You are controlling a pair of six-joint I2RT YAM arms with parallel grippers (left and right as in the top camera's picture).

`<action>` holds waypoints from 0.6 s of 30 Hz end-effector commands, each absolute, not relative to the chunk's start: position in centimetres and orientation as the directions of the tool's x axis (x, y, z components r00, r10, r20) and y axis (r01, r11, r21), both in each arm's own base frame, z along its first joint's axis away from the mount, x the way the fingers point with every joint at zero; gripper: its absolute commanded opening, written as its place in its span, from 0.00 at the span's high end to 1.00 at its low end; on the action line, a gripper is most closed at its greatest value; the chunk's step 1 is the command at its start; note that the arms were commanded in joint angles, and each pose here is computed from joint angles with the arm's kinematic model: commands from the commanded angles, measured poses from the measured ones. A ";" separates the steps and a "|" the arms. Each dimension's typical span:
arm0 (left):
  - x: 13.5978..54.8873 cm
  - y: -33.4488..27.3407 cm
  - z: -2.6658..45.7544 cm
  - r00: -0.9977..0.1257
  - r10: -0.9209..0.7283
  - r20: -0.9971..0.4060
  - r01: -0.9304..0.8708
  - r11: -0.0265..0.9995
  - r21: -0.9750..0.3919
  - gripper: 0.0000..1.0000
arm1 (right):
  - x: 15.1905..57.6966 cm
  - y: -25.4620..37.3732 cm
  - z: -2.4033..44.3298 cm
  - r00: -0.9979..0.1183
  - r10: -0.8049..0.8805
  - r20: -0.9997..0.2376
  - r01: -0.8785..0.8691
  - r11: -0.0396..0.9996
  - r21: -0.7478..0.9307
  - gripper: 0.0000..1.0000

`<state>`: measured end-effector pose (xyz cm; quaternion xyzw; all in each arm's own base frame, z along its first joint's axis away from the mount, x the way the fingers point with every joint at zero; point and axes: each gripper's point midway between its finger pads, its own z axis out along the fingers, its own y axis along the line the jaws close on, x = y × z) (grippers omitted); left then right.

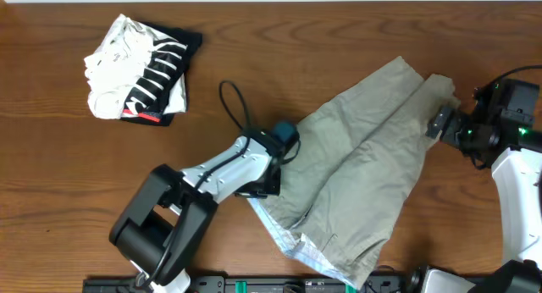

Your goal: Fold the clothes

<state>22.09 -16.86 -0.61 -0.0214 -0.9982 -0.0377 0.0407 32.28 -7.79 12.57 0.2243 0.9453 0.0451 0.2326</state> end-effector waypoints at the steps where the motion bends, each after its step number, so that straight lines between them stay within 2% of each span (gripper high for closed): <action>1: 23.6 -15.3 -2.8 -0.996 -0.030 0.079 -0.022 0.995 0.102 0.93 | 32.1 -7.7 12.5 -0.798 0.434 -0.419 0.390 0.901 0.190 0.01; 8: 27.7 -13.7 -3.1 -0.995 -0.095 -0.008 -0.095 0.995 0.038 0.94 | 32.1 -7.7 12.5 -0.797 0.434 -0.419 0.390 0.901 0.190 0.01; 18: 33.8 -15.1 -2.4 -0.973 -0.026 -0.229 -0.010 0.997 -0.071 0.94 | 32.2 -8.7 12.3 -0.786 0.442 -0.432 0.420 0.895 0.150 0.01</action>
